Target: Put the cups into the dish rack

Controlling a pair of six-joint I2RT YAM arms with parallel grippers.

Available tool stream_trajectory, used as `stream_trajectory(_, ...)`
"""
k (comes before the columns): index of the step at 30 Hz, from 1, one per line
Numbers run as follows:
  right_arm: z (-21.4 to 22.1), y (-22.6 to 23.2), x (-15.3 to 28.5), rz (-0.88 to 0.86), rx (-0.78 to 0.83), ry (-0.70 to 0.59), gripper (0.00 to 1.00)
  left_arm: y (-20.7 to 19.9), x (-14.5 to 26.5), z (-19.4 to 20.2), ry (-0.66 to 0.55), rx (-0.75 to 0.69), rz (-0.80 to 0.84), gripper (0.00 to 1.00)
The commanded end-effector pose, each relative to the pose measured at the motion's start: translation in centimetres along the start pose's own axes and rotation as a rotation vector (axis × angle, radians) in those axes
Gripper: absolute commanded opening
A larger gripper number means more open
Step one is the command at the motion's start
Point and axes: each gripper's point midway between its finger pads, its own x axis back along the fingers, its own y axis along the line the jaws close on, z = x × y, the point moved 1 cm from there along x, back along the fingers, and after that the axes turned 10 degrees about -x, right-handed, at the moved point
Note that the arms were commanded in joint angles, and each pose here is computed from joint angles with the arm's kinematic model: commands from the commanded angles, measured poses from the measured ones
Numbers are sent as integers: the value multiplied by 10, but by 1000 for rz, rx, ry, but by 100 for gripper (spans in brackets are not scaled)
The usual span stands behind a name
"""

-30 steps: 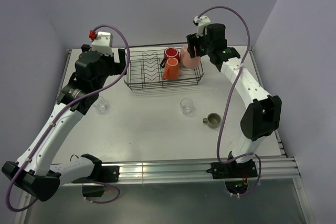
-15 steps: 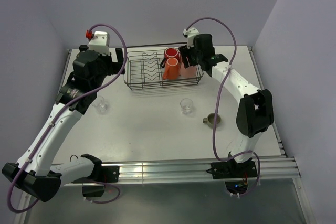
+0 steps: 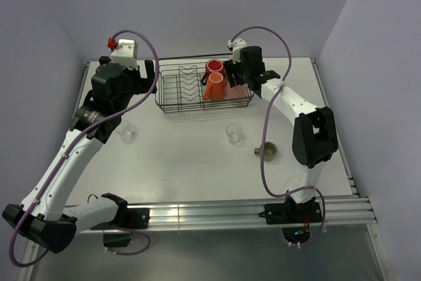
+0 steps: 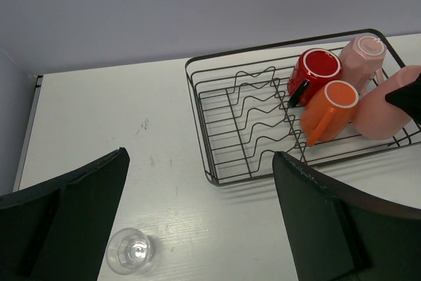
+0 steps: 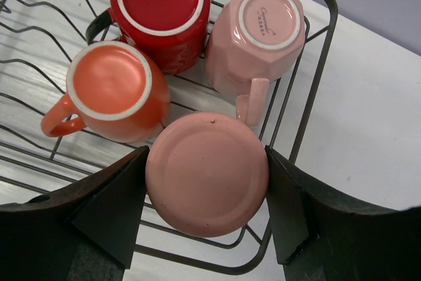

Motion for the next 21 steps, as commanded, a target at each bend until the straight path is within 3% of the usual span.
stream_trajectory(1,-8,-1,-5,25,15,-53,0,4,3,-16,-53,14,-10,99)
stream_trajectory(14,6,1,-16,36,-9,-46,1,4,1,-11,-41,11,-19,99)
stream_trajectory(18,9,4,-16,29,-16,-35,17,4,-1,-9,-38,10,-20,99)
stream_trajectory(21,15,6,-15,28,-12,-9,35,4,-2,-8,-37,10,-20,99)
